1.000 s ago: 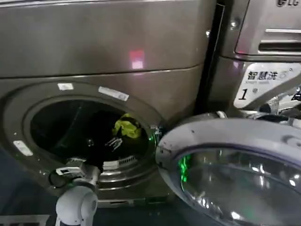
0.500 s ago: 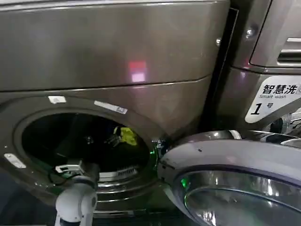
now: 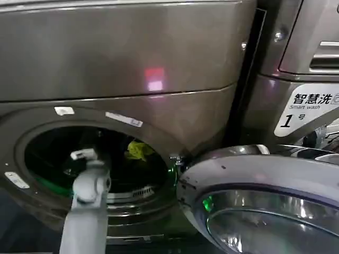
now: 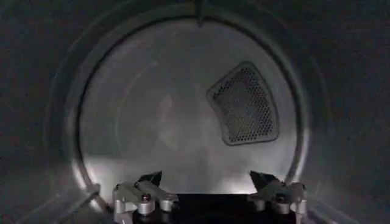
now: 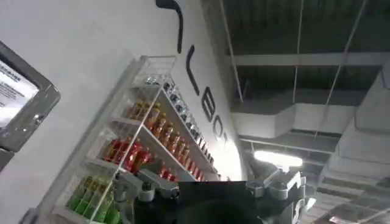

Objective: Grasp the clothes from the dryer.

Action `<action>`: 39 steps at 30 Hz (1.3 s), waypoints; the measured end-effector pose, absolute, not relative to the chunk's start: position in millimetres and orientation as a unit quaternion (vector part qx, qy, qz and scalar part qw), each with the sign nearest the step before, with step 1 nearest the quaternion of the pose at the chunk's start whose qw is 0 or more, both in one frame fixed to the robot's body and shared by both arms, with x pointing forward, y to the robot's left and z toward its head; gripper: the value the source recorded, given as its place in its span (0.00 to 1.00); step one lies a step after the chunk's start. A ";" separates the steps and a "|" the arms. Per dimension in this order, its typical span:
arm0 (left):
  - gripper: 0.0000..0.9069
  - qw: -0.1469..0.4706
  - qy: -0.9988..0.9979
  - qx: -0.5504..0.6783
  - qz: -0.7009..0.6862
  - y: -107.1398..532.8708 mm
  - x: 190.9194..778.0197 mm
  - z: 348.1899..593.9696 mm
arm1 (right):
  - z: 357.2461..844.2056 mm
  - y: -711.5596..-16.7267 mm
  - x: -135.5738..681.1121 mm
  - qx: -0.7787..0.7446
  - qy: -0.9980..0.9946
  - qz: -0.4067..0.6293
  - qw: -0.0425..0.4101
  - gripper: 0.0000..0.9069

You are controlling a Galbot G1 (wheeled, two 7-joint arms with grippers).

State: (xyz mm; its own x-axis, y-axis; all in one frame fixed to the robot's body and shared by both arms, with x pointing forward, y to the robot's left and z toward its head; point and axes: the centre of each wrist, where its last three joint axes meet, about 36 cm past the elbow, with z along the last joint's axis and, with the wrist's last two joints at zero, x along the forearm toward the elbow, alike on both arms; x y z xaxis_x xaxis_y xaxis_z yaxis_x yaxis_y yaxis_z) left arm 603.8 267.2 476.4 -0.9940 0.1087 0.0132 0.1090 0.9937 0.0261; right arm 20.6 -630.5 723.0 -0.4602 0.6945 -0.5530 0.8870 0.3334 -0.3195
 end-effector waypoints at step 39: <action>1.00 0.433 -0.510 -0.423 -0.611 344.0 773.5 524.3 | 719.9 -625.6 22.4 0.490 0.800 -0.301 0.170 1.00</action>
State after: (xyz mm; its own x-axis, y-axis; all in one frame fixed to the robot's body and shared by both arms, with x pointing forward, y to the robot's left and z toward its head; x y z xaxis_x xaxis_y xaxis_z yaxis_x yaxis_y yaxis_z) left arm 773.5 344.0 524.3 -0.2667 -0.0963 0.9590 0.9608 -0.1043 0.2567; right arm 22.4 -625.6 719.9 -0.4618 0.6823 -0.5668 0.8867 0.3377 -0.3159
